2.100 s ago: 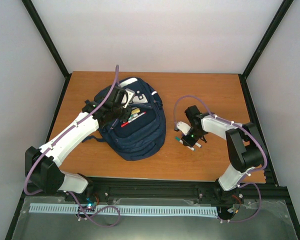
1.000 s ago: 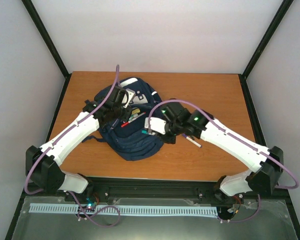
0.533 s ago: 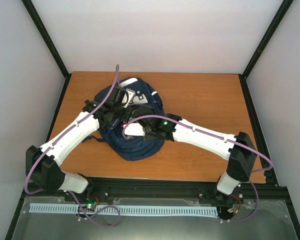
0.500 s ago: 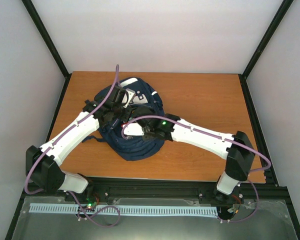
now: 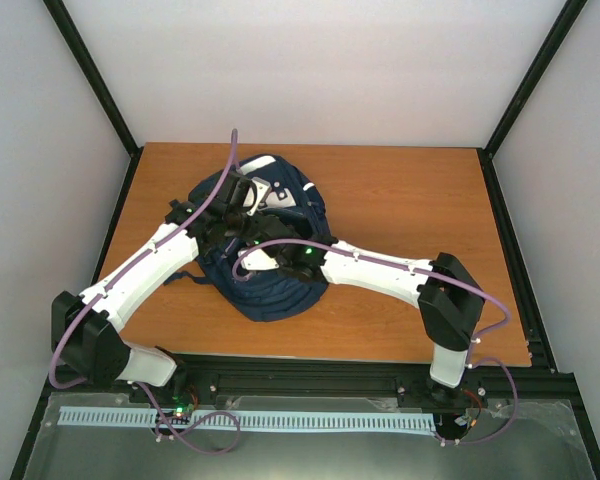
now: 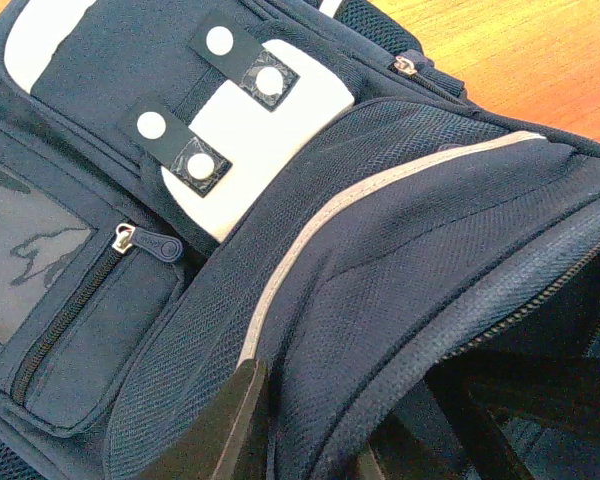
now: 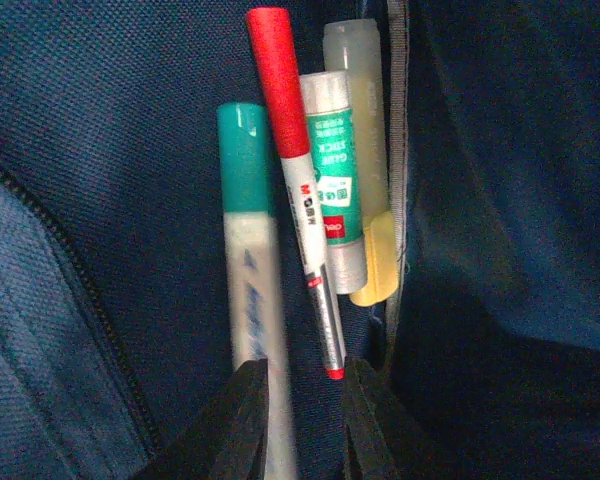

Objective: Pack the student bag
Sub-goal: Place the stationery in the student bag.

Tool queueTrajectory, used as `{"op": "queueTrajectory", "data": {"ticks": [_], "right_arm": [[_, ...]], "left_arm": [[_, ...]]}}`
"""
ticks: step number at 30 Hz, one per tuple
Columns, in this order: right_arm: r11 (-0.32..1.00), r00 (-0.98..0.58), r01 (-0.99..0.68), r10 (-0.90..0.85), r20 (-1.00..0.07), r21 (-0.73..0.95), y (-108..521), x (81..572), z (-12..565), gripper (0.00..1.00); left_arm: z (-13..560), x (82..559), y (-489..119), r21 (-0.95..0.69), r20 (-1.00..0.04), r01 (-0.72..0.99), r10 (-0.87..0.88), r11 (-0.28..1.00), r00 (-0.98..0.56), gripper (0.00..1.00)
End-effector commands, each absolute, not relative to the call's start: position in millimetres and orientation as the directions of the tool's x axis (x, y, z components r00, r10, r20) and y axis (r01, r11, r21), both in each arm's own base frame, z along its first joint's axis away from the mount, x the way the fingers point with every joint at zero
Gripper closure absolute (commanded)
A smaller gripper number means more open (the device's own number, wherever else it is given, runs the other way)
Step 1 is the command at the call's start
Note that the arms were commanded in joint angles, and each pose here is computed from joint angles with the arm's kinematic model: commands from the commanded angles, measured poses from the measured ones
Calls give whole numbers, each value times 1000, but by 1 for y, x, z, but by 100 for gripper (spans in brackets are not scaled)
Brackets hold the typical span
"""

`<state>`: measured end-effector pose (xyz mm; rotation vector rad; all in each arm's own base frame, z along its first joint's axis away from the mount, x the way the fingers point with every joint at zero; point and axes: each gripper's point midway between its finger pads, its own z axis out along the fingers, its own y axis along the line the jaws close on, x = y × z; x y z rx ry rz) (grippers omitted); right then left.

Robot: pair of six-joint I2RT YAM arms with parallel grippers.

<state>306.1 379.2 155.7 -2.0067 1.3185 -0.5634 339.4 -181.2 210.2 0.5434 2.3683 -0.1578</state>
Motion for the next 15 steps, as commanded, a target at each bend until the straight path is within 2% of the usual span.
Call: {"op": "queueTrajectory", "data": {"ticks": [1, 6, 15], "right_arm": [[-265, 387, -608, -922, 12, -749, 379, 308, 158, 77], [-226, 380, -645, -923, -50, -730, 375, 298, 166, 74], [-107, 331, -785, -905, -267, -611, 349, 251, 186, 72]], "left_arm": [[242, 351, -185, 6, -725, 409, 285, 913, -627, 84], [242, 351, -184, 10, -726, 407, 287, 913, -625, 84], [242, 351, -186, 3, -725, 410, 284, 912, -627, 84]]}}
